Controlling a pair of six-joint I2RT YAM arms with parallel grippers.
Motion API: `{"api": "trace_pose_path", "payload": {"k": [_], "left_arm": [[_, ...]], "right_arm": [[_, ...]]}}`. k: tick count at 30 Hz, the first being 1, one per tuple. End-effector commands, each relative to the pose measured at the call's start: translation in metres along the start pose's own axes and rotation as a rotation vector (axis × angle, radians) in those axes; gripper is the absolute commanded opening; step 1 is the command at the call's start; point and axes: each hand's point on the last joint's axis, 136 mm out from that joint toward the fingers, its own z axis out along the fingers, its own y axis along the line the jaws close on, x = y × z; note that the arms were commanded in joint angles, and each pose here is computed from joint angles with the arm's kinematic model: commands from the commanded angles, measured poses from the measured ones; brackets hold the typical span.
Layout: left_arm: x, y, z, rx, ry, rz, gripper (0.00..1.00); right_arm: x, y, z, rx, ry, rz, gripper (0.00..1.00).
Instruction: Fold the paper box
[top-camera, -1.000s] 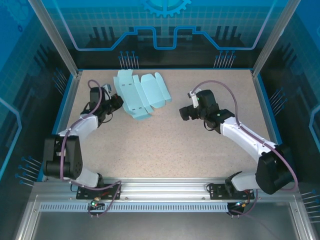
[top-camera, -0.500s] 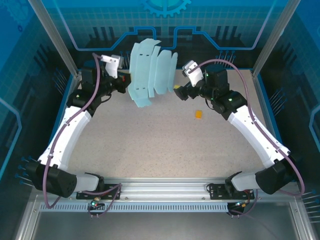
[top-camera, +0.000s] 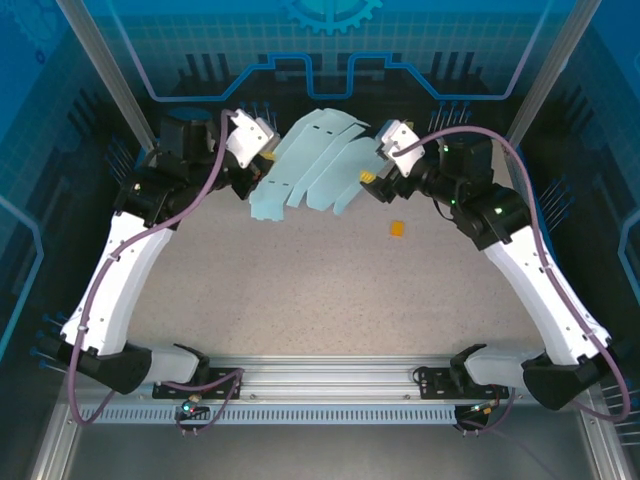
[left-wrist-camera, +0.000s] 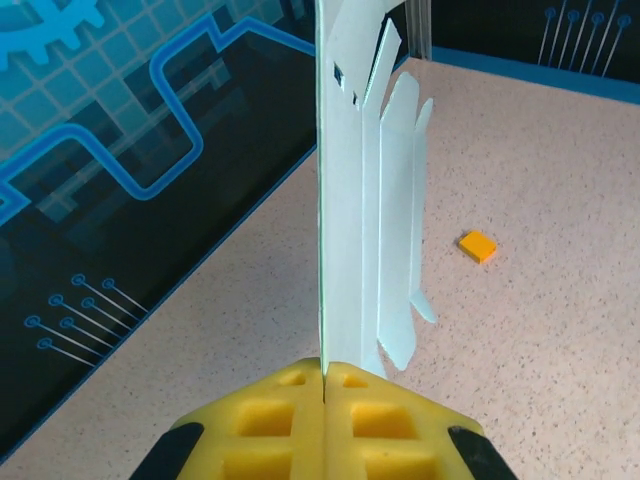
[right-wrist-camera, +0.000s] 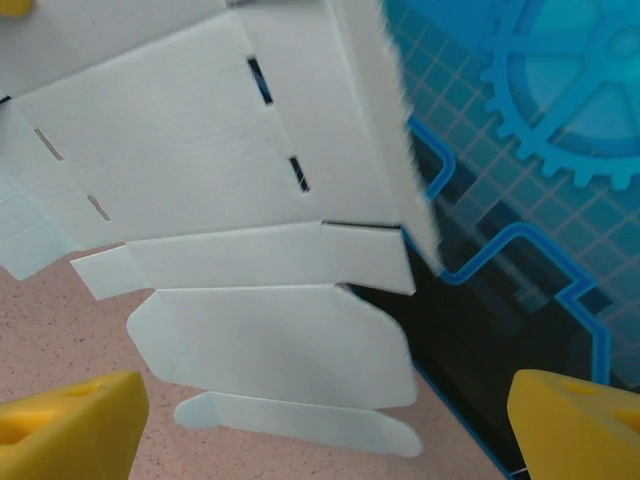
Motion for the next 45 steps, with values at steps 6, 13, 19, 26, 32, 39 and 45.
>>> {"api": "trace_pose_path", "payload": {"k": [6,13,19,26,32,39,45], "left_arm": [[0.006,-0.026,0.004,0.059,0.108,0.235,0.04],[0.002,-0.045,0.011,0.109,0.127,0.314,0.04],[0.005,-0.056,0.019,0.147,0.140,0.348,0.04],[0.006,-0.065,0.029,0.177,0.153,0.388,0.04],[0.012,-0.065,0.036,0.178,0.179,0.403,0.04],[0.012,-0.065,0.039,0.177,0.184,0.404,0.04],[0.012,-0.065,0.039,0.178,0.180,0.397,0.04]], "right_arm": [[-0.020,0.006,-0.007,-0.042,-0.013,-0.101,0.94],[-0.011,0.030,0.004,-0.173,-0.015,-0.150,0.93],[0.002,0.034,0.018,-0.191,0.021,-0.172,0.86],[0.011,0.048,0.026,-0.303,0.030,-0.154,0.64],[0.020,0.047,0.027,-0.340,0.037,-0.119,0.37],[0.030,0.047,0.029,-0.394,0.038,-0.078,0.15],[0.033,0.046,0.029,-0.427,0.032,-0.049,0.03]]}}
